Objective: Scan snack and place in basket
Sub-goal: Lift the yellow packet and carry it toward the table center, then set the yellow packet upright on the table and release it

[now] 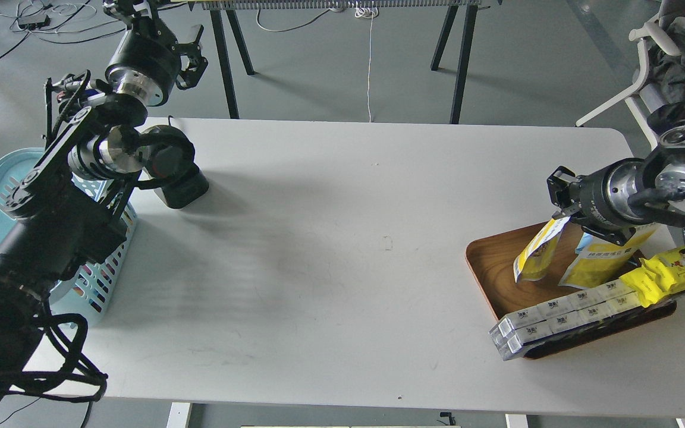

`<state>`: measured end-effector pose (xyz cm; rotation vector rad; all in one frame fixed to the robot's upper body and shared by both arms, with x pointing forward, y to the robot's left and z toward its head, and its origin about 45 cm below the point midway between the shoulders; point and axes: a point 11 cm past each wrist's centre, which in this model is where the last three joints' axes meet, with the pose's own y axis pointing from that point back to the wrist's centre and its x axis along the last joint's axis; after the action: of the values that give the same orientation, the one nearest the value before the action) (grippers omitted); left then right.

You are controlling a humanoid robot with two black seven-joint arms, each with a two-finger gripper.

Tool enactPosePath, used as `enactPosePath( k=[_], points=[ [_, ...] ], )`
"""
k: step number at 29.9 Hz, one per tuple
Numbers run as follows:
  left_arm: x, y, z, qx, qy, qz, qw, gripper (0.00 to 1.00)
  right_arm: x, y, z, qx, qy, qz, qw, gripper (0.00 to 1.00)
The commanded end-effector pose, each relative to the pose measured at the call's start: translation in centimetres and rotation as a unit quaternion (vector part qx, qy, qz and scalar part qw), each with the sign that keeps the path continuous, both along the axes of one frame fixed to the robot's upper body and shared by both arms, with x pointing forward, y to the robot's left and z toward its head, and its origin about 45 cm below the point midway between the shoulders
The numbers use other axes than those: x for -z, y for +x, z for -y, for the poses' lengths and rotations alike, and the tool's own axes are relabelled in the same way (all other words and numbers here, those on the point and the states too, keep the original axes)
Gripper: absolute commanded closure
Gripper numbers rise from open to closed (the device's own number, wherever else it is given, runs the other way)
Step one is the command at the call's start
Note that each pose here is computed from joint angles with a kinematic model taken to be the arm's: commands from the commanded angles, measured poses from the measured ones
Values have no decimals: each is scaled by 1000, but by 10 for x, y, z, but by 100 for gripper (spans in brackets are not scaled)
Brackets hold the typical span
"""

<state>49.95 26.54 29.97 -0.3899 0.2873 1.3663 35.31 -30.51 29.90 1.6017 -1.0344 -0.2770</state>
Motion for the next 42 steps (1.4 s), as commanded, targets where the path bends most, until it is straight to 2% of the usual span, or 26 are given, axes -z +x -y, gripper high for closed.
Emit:
enactPosePath(
  k=[1, 7, 15, 20, 25, 33, 42],
  points=[
    [-2, 1, 0, 0, 0, 2, 1000, 0, -44, 13, -1, 5, 16, 57, 998, 100],
    [-3, 1, -1, -1, 1, 2, 1000, 0, -107, 29, -27, -1, 59, 127, 990, 100],
    [-6, 2, 2, 0, 2, 4, 1000, 0, -128, 48, -99, -8, 122, 133, 984, 100],
    [-4, 2, 2, -6, 2, 0, 1000, 0, -109, 60, -153, -52, 104, 121, 986, 100],
    [0, 1, 0, -7, 3, -4, 1000, 0, -68, 75, -200, -63, 129, 96, 985, 100],
    [0, 1, 2, -6, 2, -4, 1000, 0, 12, 71, -264, -76, 144, 45, 986, 100],
    [-6, 2, 6, -2, -2, 2, 1000, 0, 14, 75, -268, -69, 159, 45, 984, 100]
  ],
)
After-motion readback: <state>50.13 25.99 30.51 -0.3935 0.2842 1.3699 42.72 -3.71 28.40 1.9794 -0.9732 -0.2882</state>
